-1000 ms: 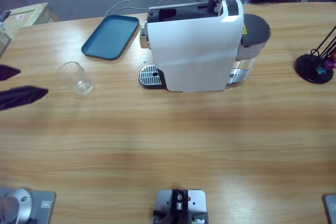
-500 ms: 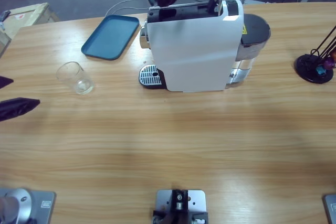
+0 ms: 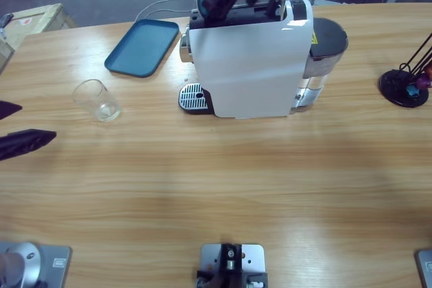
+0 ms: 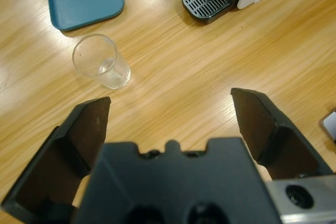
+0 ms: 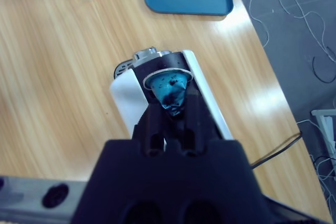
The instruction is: Pour coffee
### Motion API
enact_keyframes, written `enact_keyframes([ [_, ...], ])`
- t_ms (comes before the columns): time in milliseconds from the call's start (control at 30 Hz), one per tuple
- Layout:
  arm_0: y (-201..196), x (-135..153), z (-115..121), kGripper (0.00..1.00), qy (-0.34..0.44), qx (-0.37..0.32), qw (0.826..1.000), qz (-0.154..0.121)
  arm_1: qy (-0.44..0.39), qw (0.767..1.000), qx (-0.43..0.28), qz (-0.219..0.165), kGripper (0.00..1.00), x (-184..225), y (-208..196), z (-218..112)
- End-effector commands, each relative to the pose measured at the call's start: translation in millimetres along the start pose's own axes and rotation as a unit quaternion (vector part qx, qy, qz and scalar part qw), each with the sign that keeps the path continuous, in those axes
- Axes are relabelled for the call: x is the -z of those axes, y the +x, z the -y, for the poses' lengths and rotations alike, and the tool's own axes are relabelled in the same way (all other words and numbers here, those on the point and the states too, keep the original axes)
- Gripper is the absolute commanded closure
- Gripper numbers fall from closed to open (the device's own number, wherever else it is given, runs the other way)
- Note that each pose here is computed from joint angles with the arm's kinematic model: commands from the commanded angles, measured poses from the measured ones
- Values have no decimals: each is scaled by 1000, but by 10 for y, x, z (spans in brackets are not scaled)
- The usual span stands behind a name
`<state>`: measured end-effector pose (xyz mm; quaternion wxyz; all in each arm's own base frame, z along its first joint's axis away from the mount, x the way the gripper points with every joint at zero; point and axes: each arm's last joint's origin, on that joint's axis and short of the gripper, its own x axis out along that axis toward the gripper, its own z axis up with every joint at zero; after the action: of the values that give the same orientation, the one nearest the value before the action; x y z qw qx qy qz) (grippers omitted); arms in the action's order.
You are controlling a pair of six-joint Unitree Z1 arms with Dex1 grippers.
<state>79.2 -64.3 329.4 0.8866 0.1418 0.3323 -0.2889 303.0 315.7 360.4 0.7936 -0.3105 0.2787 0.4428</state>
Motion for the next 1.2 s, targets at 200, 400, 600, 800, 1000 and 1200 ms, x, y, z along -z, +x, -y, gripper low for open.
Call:
enact_keyframes([
  [200,120,118,17,9,5,1,1000,-28,20,1000,-6,-24,555,110,261,93],
  [400,125,144,17,9,4,1,1000,-28,19,1000,5,-7,55,45,114,101],
  [600,106,145,14,9,1,0,1000,-21,14,999,16,38,343,-123,-299,23],
  [800,27,127,6,9,-2,0,1000,-1,135,989,-29,50,1000,-102,-1101,-411],
  [1000,-62,98,0,9,-4,3,1000,19,275,959,58,46,1000,576,-1586,-601],
  [1200,-109,56,-2,9,-4,5,1000,21,414,890,165,98,1000,810,-1517,-146],
])
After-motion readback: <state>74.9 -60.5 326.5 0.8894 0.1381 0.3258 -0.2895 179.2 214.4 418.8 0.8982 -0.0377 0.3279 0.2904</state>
